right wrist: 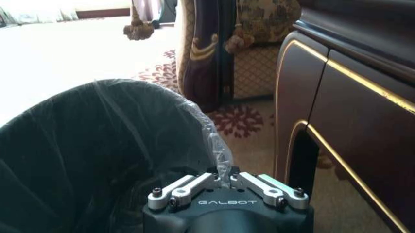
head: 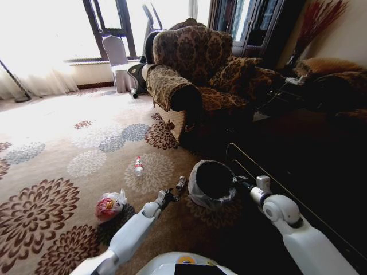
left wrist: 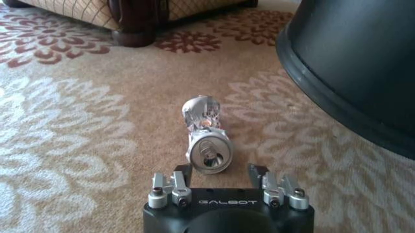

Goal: Pick up the trash from the ground and place it into the trash bin.

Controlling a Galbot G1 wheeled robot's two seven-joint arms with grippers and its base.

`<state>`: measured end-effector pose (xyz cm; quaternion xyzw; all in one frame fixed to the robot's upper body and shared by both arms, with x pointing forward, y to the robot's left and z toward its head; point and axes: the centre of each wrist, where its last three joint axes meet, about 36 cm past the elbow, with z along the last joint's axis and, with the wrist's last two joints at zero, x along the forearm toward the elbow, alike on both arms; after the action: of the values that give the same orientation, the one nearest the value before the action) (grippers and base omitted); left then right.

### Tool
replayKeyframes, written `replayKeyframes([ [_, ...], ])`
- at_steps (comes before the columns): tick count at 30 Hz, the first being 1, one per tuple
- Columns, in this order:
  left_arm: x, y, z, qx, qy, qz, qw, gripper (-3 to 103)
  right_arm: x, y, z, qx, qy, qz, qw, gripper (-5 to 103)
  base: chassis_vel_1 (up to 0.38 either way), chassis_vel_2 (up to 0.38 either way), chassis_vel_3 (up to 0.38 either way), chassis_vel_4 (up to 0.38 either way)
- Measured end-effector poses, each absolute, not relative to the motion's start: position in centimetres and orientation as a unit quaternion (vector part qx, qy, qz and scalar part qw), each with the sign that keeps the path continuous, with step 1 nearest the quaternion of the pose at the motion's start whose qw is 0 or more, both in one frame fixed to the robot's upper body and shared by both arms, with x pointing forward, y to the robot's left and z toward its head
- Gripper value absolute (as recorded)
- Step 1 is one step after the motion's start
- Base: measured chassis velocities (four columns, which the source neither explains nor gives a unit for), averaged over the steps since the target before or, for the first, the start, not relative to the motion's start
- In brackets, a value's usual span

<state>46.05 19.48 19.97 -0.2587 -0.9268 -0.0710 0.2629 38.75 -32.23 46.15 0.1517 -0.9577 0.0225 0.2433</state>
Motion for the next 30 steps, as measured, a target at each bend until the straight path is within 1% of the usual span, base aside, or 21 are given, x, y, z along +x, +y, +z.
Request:
replayKeyframes([
  [2,46.1,19.6,19.7,-0.259,-0.927,-0.07,0.261,46,38.7,-32.2,46.0,0.152,-0.957,0.022,0.244,1,0.0,0.0,0.0,0.0],
  [4,46.1,19.6,19.7,-0.26,-0.927,-0.07,0.26,46,38.7,-32.1,46.0,0.153,-0.957,0.022,0.245,1,0.0,0.0,0.0,0.0],
  [6,46.3,19.7,19.3,-0.264,-0.928,-0.067,0.253,34,38.7,-32.0,45.8,0.154,-0.957,0.021,0.247,1,0.0,0.0,0.0,0.0],
  [7,46.3,19.7,19.3,-0.264,-0.928,-0.067,0.253,34,38.7,-32.0,45.8,0.154,-0.957,0.021,0.247,1,0.0,0.0,0.0,0.0],
  [10,46.7,19.7,19.2,-0.276,-0.928,-0.059,0.245,19,38.8,-31.9,45.7,0.155,-0.956,0.02,0.247,1,0.0,0.0,0.0,0.0],
  [11,46.7,19.7,19.2,-0.276,-0.928,-0.059,0.245,19,38.8,-31.9,45.7,0.155,-0.956,0.02,0.247,1,0.0,0.0,0.0,0.0],
  [14,46.9,19.8,19.2,-0.285,-0.927,-0.052,0.238,3,38.8,-31.9,45.6,0.155,-0.956,0.02,0.249,1,0.0,0.0,0.0,0.0],
  [19,47.0,19.6,19.3,-0.289,-0.927,-0.049,0.234,0,38.8,-31.9,45.4,0.154,-0.956,0.019,0.249,1,0.0,0.0,0.0,0.0],
  [23,47.4,18.0,20.5,-0.295,-0.927,-0.044,0.225,0,38.9,-31.9,45.2,0.154,-0.956,0.019,0.251,1,0.0,0.0,0.0,0.0],
  [30,48.1,16.6,20.7,-0.289,-0.93,-0.045,0.225,0,39.0,-31.9,45.2,0.153,-0.955,0.02,0.251,1,0.0,0.0,0.0,0.0],
])
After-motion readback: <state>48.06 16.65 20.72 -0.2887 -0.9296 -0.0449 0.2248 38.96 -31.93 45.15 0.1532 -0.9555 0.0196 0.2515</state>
